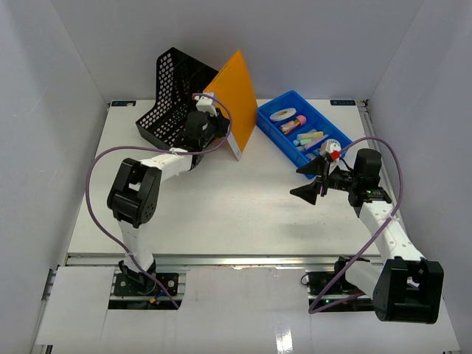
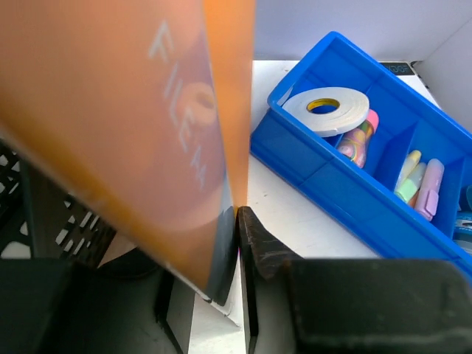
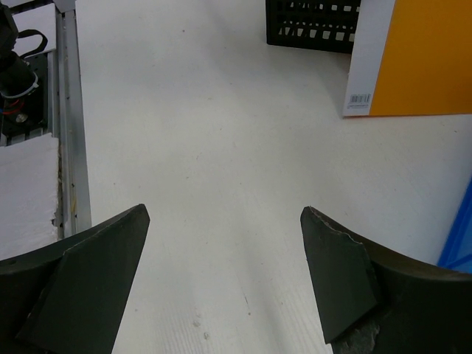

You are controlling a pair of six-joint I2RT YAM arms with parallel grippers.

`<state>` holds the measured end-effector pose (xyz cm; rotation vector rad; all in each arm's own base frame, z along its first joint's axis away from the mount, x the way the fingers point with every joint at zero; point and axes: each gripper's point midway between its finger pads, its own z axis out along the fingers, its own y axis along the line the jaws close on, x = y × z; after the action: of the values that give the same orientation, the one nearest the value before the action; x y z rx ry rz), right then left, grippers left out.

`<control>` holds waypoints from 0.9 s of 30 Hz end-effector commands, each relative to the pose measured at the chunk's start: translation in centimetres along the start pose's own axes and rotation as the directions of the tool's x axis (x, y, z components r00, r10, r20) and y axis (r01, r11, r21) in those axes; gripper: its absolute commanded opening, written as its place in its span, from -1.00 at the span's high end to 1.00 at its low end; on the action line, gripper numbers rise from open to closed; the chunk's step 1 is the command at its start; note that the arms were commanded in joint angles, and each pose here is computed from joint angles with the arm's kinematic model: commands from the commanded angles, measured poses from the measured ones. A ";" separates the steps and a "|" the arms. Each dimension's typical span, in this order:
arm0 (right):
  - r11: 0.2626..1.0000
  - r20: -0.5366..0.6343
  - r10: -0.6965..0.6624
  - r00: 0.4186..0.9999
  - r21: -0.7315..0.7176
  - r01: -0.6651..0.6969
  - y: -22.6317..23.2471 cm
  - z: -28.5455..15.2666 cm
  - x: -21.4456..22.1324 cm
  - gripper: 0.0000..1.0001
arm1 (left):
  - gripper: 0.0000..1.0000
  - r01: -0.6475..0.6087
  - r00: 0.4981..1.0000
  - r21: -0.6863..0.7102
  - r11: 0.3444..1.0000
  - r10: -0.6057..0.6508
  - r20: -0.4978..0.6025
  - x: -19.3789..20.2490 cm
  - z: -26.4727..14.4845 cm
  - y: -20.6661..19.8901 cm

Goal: Organize the desk

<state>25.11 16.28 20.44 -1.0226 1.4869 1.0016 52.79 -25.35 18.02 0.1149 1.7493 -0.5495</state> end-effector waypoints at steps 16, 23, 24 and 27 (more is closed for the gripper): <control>0.998 0.023 -0.059 0.998 0.003 0.059 0.0 -0.7 -0.3 -0.79 | 1.00 -0.286 0.942 0.208 0.936 0.235 0.239 -12.3 -6.9 -6.1; 0.998 0.022 -0.059 0.998 0.004 0.059 0.0 -0.7 -0.2 -0.79 | 1.00 -0.308 0.909 0.135 0.942 0.249 0.333 -18.8 -11.4 -5.3; 0.998 0.022 -0.059 0.998 0.004 0.059 0.0 -0.7 -0.2 -0.79 | 1.00 -0.303 0.906 0.130 0.944 0.244 0.345 -19.5 -11.9 -5.2; 0.998 0.021 -0.061 0.998 0.006 0.061 0.0 -0.7 -0.2 -0.80 | 1.00 -0.289 0.887 0.109 0.951 0.223 0.405 -23.1 -14.1 -4.9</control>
<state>25.10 15.69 20.17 -1.0171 1.4813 0.9862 45.74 -21.52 36.62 0.3777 1.4027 -0.5063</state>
